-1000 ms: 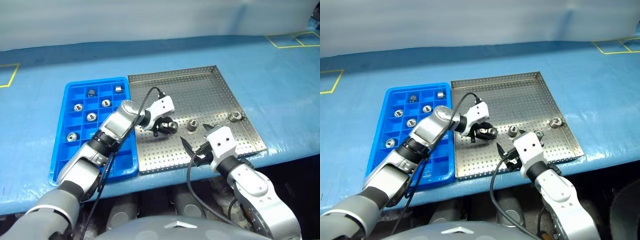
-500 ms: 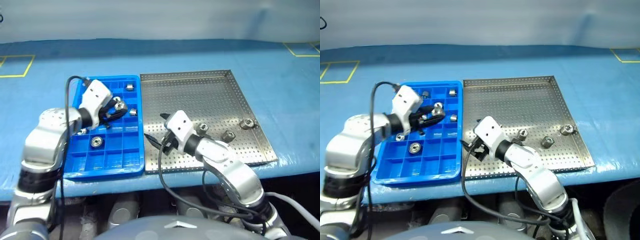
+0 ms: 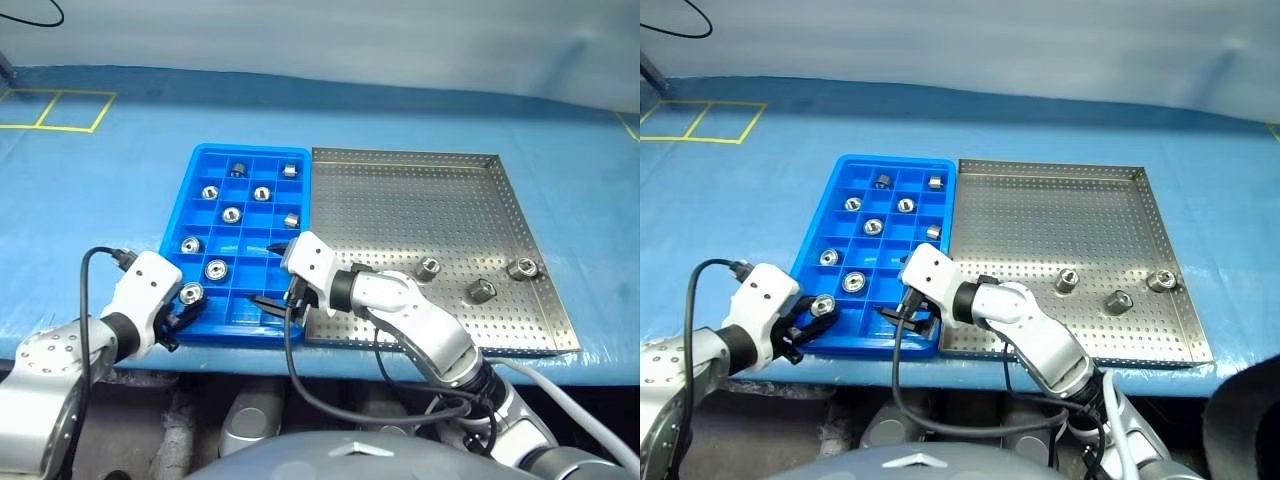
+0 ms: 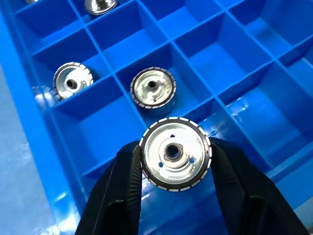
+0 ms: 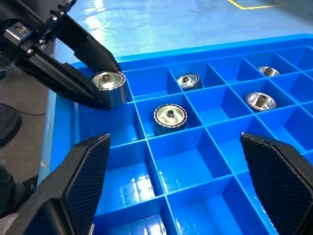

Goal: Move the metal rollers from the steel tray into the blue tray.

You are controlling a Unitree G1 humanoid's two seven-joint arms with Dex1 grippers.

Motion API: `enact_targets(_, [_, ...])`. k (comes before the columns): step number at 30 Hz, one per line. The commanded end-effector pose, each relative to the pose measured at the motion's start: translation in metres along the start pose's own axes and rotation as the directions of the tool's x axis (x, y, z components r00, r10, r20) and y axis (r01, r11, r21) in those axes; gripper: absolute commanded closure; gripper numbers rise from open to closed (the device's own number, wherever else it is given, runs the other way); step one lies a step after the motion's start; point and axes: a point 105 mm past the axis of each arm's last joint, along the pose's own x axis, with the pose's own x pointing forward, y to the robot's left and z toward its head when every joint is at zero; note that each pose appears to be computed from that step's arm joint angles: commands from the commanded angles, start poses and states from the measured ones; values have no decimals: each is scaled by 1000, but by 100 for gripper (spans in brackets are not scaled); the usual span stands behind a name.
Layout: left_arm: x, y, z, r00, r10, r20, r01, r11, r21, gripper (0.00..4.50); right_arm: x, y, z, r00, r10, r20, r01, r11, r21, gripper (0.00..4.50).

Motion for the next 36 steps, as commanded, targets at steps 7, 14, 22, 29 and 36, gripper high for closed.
enact_targets(7, [-9,20,2,991,131,-8,-131,991,16,271,0,5,9,999,13,44,-13,1000,-4,0])
enact_targets(14, [-6,15,-5,995,73,-69,-72,997,24,185,-5,-1,7,999,-35,41,35,999,2,0])
enact_targets(22, [-6,12,27,998,17,53,-21,997,76,2,-14,-8,7,994,-101,43,101,995,13,0])
enact_targets(29, [20,-2,109,904,-141,404,115,989,89,2,-46,-29,4,961,-275,25,275,961,7,0])
enact_targets(36, [71,-33,147,835,-374,404,304,925,228,2,-103,-46,-19,850,-519,-91,522,853,13,0])
